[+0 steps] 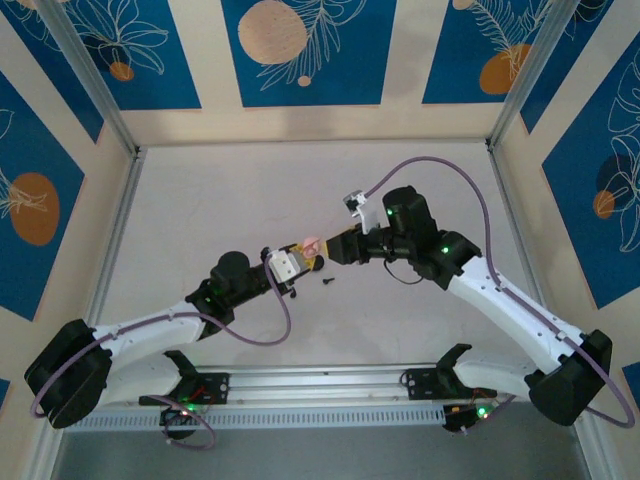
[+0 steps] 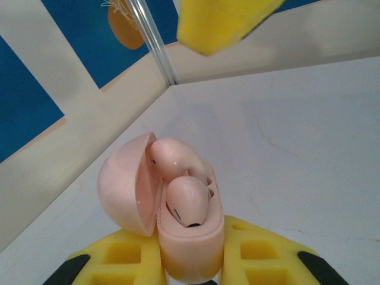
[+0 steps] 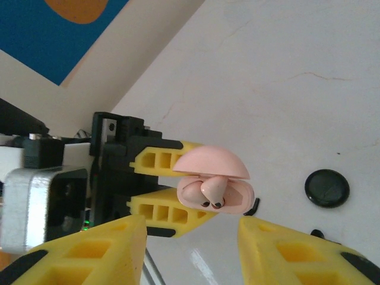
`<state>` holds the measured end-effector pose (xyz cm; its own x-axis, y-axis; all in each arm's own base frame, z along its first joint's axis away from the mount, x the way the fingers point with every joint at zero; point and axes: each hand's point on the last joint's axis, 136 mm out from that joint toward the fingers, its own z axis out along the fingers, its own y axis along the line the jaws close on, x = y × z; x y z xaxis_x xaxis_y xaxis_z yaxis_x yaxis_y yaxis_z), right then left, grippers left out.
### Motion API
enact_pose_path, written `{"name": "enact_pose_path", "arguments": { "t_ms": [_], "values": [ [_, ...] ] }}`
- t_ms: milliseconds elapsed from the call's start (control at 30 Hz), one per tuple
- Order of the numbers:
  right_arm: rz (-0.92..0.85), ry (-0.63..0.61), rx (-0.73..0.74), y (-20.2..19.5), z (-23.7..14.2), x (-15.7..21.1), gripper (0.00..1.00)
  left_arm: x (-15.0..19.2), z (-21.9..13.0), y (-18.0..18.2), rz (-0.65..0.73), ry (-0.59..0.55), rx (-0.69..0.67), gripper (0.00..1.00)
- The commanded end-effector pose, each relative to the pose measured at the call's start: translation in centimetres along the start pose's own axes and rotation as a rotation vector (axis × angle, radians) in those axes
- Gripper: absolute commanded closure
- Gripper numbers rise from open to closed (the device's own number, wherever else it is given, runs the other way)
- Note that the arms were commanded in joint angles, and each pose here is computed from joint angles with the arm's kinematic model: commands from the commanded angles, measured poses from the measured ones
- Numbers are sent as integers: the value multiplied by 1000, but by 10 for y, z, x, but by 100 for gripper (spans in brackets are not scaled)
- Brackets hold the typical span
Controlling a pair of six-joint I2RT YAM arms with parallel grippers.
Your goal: Insert the wireless bluetooth earbuds into the charging case
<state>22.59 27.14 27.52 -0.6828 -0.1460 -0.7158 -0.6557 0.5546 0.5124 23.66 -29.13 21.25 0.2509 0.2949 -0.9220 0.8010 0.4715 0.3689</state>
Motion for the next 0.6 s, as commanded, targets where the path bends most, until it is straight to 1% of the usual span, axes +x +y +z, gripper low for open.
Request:
{"name": "enact_pose_path", "arguments": {
  "t_ms": [0,67,133,233,567],
  "values": [
    [33,57,-60,10,-7,-1,56,-6,-2,-12,36,-39,51,80],
    [76,104,-62,7,-5,1,58,-7,-2,-12,38,-40,54,80],
    [113,154,-78,7,1,5,62,-7,-1,-12,38,-40,55,80],
    [149,202,-94,5,10,8,64,-7,-1,-12,38,-40,55,80],
    [148,239,-76,0,24,13,64,-9,-3,-10,42,-42,46,80]
  ]
}}
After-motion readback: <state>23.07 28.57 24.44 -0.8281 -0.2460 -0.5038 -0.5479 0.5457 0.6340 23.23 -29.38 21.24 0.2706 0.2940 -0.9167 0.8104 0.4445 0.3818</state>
